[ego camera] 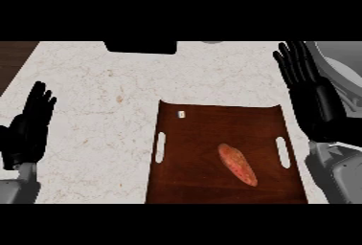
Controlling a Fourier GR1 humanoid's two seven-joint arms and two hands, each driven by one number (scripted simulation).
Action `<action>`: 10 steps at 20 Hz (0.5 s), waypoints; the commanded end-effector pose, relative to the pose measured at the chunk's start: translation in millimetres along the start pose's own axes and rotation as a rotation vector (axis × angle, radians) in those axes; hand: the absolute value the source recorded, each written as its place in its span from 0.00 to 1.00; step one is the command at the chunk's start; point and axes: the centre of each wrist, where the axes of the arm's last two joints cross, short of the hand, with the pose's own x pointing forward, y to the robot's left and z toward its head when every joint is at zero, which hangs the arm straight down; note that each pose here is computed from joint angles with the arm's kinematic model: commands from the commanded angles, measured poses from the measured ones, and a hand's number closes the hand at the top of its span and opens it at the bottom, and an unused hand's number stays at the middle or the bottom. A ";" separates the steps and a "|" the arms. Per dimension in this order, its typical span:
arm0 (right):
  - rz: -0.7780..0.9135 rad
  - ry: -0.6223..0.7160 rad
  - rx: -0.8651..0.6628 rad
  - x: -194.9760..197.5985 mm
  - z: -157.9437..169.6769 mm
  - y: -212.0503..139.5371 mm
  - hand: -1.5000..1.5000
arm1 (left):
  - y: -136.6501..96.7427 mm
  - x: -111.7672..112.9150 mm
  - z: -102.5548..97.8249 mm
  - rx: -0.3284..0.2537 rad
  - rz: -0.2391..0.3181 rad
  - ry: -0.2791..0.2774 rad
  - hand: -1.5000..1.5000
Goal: Pick the sweet potato from the tray and place it in the pot
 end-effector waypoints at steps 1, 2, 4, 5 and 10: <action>0.045 0.112 0.060 -6.8 0.8 -4.2 1.00 | 2.2 -7.4 11.2 0.016 -0.027 -0.018 0.50; 0.078 0.231 0.074 -24.9 16.7 -18.4 1.00 | 17.1 -8.3 14.3 0.001 -0.080 -0.009 0.50; 0.125 0.455 0.105 -49.2 30.1 -40.7 1.00 | 20.0 -16.3 13.7 -0.027 -0.195 0.005 0.50; 0.162 0.588 0.128 -62.6 46.9 -55.1 1.00 | 34.3 -11.7 9.6 -0.027 -0.251 0.012 0.50; 0.723 0.142 0.194 -45.6 65.9 -74.9 0.00 | 34.3 -27.7 16.9 -0.058 -0.283 0.093 0.50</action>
